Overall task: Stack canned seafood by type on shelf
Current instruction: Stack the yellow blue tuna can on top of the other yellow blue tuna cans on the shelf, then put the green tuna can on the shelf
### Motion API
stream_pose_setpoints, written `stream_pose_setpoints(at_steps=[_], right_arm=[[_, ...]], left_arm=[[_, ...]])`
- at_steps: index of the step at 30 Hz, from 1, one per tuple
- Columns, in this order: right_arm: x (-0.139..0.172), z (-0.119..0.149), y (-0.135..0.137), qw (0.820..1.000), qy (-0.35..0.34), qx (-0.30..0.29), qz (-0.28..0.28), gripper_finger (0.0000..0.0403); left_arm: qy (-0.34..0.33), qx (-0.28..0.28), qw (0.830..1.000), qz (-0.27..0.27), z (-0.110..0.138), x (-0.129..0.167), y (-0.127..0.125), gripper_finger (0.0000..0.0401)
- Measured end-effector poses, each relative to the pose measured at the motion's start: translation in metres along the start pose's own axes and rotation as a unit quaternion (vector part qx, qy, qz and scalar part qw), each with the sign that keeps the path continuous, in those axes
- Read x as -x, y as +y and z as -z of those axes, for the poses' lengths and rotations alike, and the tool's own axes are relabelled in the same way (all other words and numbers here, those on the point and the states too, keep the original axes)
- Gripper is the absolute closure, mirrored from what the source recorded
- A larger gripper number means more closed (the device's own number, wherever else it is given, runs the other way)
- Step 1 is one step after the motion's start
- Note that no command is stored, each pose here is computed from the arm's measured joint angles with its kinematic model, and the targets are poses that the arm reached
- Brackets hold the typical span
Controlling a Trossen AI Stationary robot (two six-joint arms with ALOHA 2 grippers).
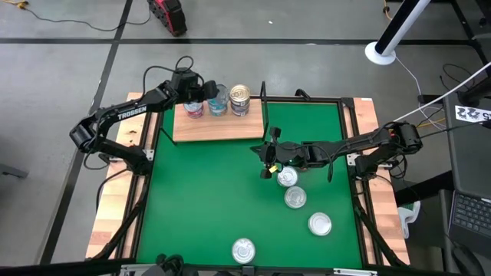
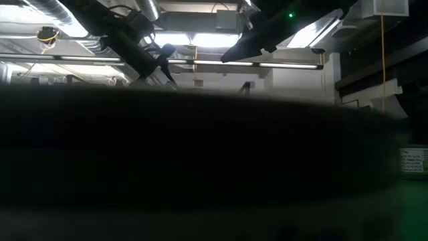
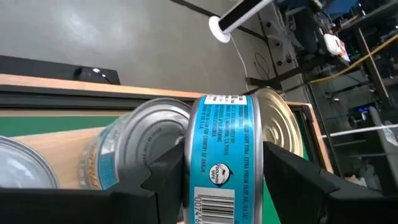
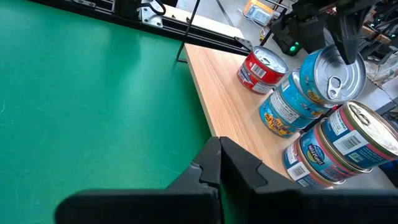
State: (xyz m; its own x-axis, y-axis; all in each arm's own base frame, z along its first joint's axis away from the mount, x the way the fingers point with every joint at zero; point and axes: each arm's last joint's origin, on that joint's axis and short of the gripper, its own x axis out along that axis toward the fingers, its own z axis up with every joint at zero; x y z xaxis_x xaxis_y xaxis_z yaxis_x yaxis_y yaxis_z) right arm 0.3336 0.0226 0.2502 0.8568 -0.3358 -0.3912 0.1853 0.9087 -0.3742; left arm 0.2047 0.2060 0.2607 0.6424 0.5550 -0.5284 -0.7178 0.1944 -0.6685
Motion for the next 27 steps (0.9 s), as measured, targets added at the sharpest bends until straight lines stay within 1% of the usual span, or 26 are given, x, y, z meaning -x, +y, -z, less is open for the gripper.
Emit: stream_pose_setpoints(at_steps=[10, 23, 27], right_arm=[[0.000, 0.000, 0.000, 1.000, 0.000, 0.000, 0.000, 0.0393], [0.000, 0.000, 0.000, 1.000, 0.000, 0.000, 0.000, 0.0393], [0.000, 0.000, 0.000, 1.000, 0.000, 0.000, 0.000, 0.0393]], left_arm=[[-0.029, 0.002, 0.999, -0.025, -0.003, 0.000, 0.003, 0.0212], [-0.063, 0.018, 0.996, -0.053, -0.020, 0.003, 0.018, 0.0212], [-0.067, 0.003, 0.996, -0.050, -0.021, 0.003, 0.017, 0.0212]])
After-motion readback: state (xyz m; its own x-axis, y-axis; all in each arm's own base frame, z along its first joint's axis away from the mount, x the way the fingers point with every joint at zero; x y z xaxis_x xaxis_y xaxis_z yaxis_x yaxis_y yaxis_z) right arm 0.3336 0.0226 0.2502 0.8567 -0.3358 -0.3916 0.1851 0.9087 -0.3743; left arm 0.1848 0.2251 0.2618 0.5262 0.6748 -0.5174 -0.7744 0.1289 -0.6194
